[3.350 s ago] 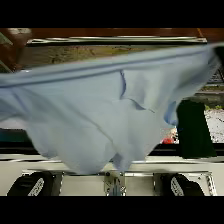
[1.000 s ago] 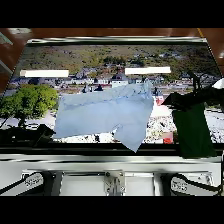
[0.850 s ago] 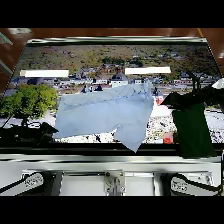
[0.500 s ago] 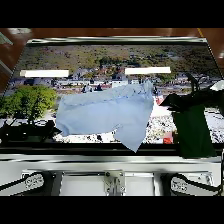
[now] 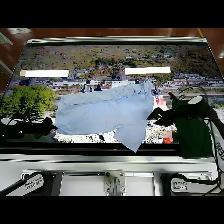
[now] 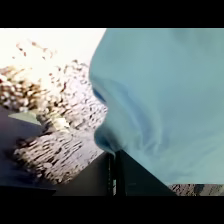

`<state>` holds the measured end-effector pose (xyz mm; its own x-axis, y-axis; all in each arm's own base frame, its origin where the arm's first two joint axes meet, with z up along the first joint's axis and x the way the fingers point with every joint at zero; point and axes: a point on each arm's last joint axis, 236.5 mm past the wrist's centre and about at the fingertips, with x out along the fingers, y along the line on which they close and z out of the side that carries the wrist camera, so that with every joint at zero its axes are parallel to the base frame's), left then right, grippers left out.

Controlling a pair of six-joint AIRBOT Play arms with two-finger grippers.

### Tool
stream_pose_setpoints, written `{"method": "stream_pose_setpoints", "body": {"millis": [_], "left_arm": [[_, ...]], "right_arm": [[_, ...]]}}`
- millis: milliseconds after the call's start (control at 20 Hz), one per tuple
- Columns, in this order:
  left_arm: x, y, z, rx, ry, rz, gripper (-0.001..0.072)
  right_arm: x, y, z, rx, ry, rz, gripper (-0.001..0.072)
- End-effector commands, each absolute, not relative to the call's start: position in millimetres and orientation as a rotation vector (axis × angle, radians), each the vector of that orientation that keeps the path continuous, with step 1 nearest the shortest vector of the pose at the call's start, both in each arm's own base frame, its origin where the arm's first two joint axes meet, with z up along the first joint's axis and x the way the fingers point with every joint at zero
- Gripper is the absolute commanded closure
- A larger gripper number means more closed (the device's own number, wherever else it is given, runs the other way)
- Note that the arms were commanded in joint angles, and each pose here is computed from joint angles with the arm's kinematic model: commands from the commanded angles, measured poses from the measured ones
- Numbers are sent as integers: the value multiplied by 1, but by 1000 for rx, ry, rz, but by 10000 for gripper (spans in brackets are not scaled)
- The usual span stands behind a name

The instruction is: Fold the shirts.

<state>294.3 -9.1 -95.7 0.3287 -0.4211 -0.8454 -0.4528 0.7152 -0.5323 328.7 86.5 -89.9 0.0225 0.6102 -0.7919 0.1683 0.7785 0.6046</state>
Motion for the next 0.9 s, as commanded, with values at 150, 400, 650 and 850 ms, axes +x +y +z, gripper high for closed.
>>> {"method": "stream_pose_setpoints", "body": {"millis": [150, 400, 650, 850], "left_arm": [[299, -10, -74, -804, 1220, -3, 673], [323, -5, -30, -698, 1087, -60, 677], [364, 16, 283, -350, 341, -121, 675], [247, -31, 514, -79, -169, -169, 674]], "right_arm": [[336, 127, -132, 606, 1549, 356, 240], [377, 142, -64, 604, 1377, 519, 651], [416, 138, 189, 235, 800, 675, 651], [342, 110, 450, 41, 119, 511, 651]]}}
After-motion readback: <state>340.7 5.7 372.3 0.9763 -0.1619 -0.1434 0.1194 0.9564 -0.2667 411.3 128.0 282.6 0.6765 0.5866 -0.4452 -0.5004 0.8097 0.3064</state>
